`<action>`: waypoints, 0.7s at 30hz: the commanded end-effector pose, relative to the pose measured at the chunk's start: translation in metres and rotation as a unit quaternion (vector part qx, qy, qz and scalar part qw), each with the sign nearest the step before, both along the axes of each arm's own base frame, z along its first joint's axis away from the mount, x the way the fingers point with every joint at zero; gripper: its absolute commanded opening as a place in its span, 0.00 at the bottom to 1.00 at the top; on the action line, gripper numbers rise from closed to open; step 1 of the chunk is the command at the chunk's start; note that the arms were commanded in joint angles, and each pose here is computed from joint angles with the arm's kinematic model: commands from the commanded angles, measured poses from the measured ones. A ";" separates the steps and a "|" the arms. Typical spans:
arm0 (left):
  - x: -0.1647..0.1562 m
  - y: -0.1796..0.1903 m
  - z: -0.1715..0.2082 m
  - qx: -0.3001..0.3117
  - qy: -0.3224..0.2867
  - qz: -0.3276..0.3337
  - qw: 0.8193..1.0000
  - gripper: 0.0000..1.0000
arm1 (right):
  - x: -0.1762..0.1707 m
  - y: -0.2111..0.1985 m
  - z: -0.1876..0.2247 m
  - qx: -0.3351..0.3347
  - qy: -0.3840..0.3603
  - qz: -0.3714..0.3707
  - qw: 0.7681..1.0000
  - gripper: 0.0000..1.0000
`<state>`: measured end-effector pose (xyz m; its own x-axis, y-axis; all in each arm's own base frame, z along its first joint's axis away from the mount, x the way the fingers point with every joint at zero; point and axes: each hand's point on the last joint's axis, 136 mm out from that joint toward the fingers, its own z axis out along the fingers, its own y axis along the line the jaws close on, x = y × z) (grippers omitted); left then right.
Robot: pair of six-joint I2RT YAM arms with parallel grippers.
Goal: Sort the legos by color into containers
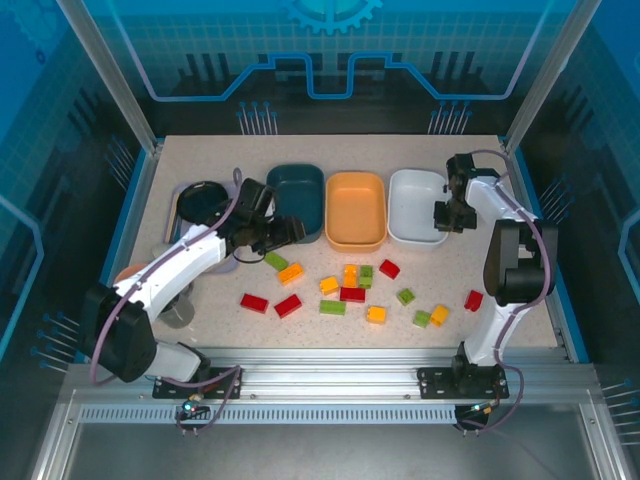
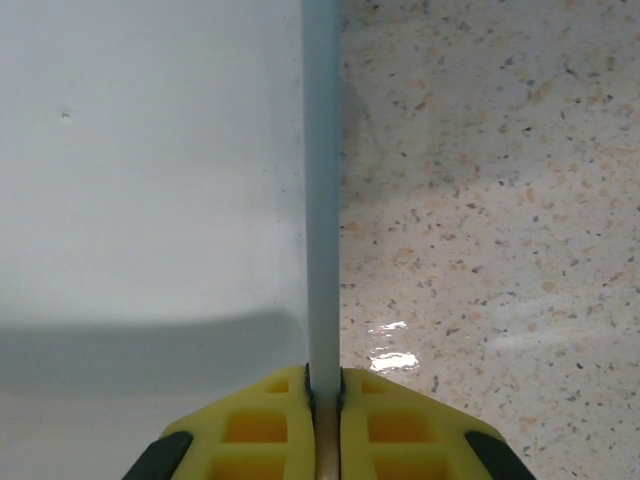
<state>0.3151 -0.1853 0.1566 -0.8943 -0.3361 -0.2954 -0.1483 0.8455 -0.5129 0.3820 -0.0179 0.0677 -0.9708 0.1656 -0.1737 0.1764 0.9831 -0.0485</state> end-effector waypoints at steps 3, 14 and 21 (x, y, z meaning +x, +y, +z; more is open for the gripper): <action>-0.014 -0.003 0.009 -0.025 -0.008 0.001 1.000 0.64 | -0.001 0.008 0.014 -0.022 -0.017 0.027 0.999 0.35; -0.049 0.003 0.029 -0.077 -0.062 0.016 0.995 0.89 | -0.053 0.093 0.069 -0.001 -0.096 0.149 0.984 0.68; -0.072 0.004 0.016 -0.114 -0.062 0.030 0.991 0.98 | -0.107 0.141 0.011 0.021 -0.022 0.236 0.971 0.76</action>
<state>0.2466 -0.1770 0.1723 -0.8395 -0.4266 -0.3366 -0.1074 0.7375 -0.6668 0.2842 0.1224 0.1001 -0.9171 -0.2839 -0.2797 -0.2891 0.9570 -0.0236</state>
